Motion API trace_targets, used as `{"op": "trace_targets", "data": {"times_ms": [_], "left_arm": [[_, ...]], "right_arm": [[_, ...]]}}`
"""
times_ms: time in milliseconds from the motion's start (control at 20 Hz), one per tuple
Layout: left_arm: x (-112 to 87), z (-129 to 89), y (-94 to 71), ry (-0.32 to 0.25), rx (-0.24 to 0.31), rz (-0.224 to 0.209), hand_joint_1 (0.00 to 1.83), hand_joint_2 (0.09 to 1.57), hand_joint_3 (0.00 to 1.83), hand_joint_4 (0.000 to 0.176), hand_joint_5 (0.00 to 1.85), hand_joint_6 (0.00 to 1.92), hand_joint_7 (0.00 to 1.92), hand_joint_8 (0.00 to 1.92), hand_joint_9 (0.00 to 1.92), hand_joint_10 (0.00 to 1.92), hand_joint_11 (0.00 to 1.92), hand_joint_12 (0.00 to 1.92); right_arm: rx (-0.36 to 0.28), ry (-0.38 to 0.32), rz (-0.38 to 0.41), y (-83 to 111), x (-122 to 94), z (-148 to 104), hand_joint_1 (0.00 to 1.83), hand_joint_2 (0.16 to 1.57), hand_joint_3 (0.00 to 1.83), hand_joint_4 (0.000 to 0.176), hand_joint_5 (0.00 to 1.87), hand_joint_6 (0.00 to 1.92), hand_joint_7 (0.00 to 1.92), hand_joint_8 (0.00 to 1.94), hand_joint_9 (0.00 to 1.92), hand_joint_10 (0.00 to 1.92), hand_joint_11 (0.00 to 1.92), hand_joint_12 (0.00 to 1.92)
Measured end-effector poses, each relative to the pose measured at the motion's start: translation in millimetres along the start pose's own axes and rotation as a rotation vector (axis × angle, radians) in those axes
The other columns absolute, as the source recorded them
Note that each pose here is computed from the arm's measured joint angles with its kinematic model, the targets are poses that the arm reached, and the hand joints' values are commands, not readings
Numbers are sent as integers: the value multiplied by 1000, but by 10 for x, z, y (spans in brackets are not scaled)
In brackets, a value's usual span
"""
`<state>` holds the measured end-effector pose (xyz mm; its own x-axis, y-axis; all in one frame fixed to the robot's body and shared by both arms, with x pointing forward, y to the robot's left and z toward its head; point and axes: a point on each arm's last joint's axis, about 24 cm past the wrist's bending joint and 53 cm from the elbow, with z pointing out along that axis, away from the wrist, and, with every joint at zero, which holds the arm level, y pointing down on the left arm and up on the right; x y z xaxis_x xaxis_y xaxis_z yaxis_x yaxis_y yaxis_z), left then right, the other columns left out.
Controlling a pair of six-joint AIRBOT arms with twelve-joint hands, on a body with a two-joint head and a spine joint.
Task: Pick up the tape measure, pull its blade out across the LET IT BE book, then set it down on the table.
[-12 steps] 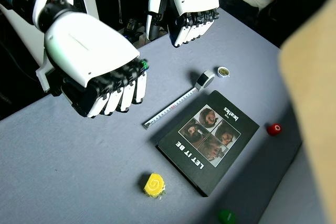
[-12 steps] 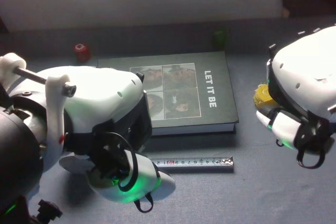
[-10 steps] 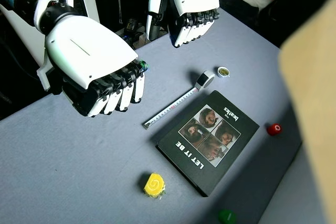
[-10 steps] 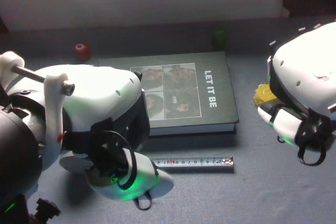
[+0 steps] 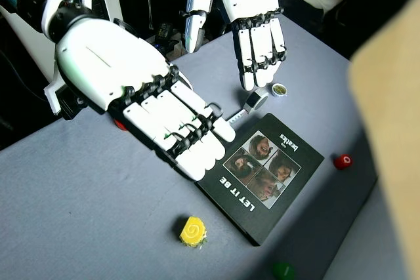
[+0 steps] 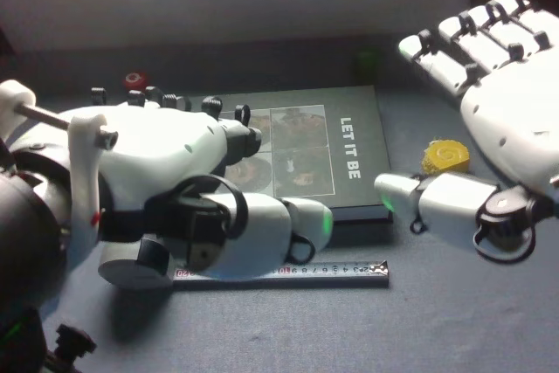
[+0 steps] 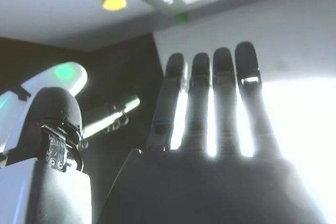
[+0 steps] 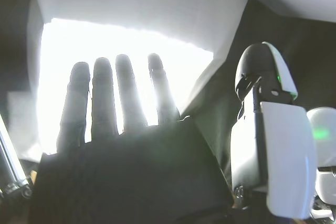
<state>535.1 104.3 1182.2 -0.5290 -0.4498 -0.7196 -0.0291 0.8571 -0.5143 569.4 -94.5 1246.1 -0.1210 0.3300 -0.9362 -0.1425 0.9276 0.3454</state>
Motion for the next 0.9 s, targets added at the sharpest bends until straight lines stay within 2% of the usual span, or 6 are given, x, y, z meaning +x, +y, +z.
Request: {"op": "trace_targets", "data": {"times_ms": [250,300,450,550,650,900], "left_arm": [[-92,135,142,-4,-29,-12,0,1119,0,0,205,3,160,0,187,0,0,748],[-106,180,142,7,-18,-30,136,1008,0,0,206,1,160,0,188,0,0,736],[-139,228,72,18,20,-49,476,947,0,0,196,0,163,1,182,0,0,715],[-140,250,79,30,20,-75,664,914,0,0,191,0,162,0,178,0,0,710],[-167,294,114,43,14,-119,764,913,0,0,169,0,162,0,184,3,0,714],[-386,429,127,19,48,-159,849,1002,10,0,168,2,266,1,310,4,24,752]], "right_arm": [[48,-6,80,-151,28,-9,71,1088,19,86,0,0,0,0,0,0,0,0],[52,-5,80,-168,36,-10,92,1082,14,85,0,0,0,0,0,0,0,0],[58,-4,63,-208,57,13,89,1085,12,84,0,0,13,4,0,0,5,3],[59,-6,58,-228,55,41,88,1087,12,84,0,0,19,6,0,0,12,7],[41,-8,40,-222,68,82,89,1087,12,82,0,0,13,3,0,0,9,7],[-40,-10,49,-162,118,110,89,1090,11,79,0,0,13,2,0,0,18,13]]}}
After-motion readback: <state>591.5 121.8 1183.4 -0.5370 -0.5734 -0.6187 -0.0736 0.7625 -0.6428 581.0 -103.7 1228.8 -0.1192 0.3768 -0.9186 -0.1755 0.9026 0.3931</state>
